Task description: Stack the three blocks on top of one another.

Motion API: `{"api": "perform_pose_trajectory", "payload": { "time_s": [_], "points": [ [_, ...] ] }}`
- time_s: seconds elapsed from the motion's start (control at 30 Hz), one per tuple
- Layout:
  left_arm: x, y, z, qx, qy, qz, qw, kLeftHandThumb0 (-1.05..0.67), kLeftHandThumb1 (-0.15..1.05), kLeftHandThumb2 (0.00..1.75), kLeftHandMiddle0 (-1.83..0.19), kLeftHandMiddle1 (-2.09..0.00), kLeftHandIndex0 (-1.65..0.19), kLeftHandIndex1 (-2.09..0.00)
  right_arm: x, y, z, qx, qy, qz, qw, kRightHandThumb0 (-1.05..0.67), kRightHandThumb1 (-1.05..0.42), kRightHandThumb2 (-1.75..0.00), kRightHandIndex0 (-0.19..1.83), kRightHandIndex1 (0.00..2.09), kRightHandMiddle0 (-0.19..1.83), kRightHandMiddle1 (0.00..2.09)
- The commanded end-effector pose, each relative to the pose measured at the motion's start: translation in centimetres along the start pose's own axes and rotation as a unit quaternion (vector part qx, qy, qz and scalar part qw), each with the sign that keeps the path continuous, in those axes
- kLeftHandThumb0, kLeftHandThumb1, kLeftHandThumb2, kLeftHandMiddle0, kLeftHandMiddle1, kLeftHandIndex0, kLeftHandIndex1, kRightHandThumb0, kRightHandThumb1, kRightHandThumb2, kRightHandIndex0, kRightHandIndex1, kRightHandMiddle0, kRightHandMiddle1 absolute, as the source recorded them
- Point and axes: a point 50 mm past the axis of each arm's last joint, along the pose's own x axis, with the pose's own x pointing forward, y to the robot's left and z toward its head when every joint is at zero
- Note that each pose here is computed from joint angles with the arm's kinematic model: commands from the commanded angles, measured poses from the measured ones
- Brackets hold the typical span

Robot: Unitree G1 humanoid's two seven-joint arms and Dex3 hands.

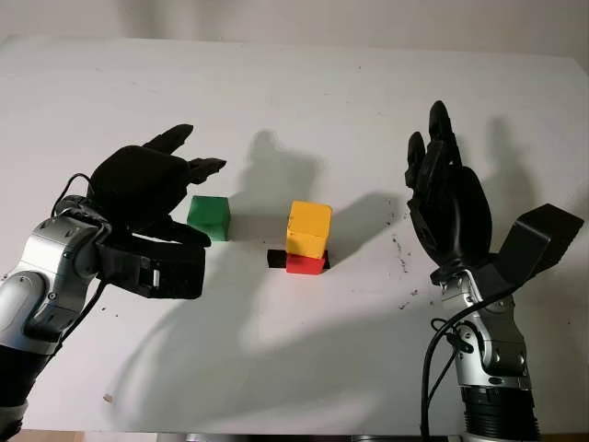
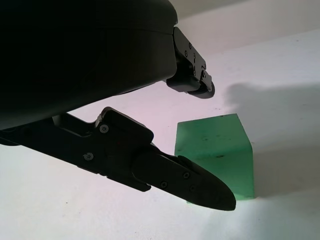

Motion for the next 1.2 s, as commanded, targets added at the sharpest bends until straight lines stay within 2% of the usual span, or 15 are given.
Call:
{"api": "perform_pose_trajectory", "payload": {
  "time_s": [0.0, 0.07, 0.13, 0.23, 0.6, 0.83, 1.0, 1.17],
  "points": [
    [0.1, 0.1, 0.2, -0.001, -0.004, 0.004, 1.000, -0.71, 0.94, 0.05, -0.10, -0.08, -0.54, -0.24, 0.1, -0.2, 0.3, -0.004, -0.007, 0.001, 1.000, -0.73, -1.05, -0.77, -0.19, 0.00, -0.19, 0.00],
    [0.1, 0.1, 0.2, -0.003, -0.002, 0.002, 1.000, -0.69, 0.94, 0.05, -0.15, -0.06, -0.44, -0.58, 0.1, -0.2, 0.4, -0.002, -0.009, 0.000, 1.000, -0.73, -1.05, -0.77, -0.19, 0.00, -0.19, 0.00],
    [0.1, 0.1, 0.2, -0.007, -0.002, 0.004, 1.000, -0.64, 0.93, 0.05, -0.22, -0.07, -0.43, -0.84, 0.1, -0.2, 0.4, -0.003, -0.010, -0.001, 1.000, -0.72, -1.05, -0.78, -0.19, 0.00, -0.19, 0.00],
    [0.1, 0.1, 0.2, -0.008, -0.003, 0.003, 1.000, -0.57, 0.92, 0.05, -0.31, -0.08, -0.48, -1.02, 0.1, -0.2, 0.4, -0.003, -0.010, -0.002, 1.000, -0.71, -1.05, -0.77, -0.19, 0.00, -0.19, 0.00],
    [0.2, -0.1, 0.1, -0.040, -0.010, 0.011, 0.999, -0.42, 0.94, 0.06, -0.40, -0.08, -0.53, -1.13, 0.2, -0.3, 0.0, -0.001, -0.003, 0.001, 1.000, -0.72, -1.05, -0.74, -0.19, 0.00, -0.19, 0.00],
    [0.0, 0.3, -0.2, -0.061, -0.019, 0.028, 0.998, -0.41, 0.96, 0.06, -0.39, -0.05, -0.41, -1.33, 0.2, -0.1, -0.6, 0.001, 0.002, 0.002, 1.000, -0.69, -1.05, -0.74, -0.19, 0.00, -0.19, 0.00],
    [-0.5, 1.3, -0.4, -0.103, -0.044, 0.051, 0.992, -0.40, 0.97, 0.06, -0.37, -0.04, -0.39, -1.35, 0.2, 0.2, -1.0, -0.001, 0.008, -0.001, 1.000, -0.70, -1.05, -0.70, -0.19, 0.00, -0.19, 0.00],
    [-0.8, 3.3, -1.1, -0.184, -0.068, 0.067, 0.978, -0.42, 1.01, 0.06, -0.29, -0.02, -0.35, -1.37, 0.2, 0.4, -1.1, -0.003, 0.008, 0.002, 1.000, -0.69, -1.05, -0.69, -0.19, 0.00, -0.19, 0.00]
  ]
}}
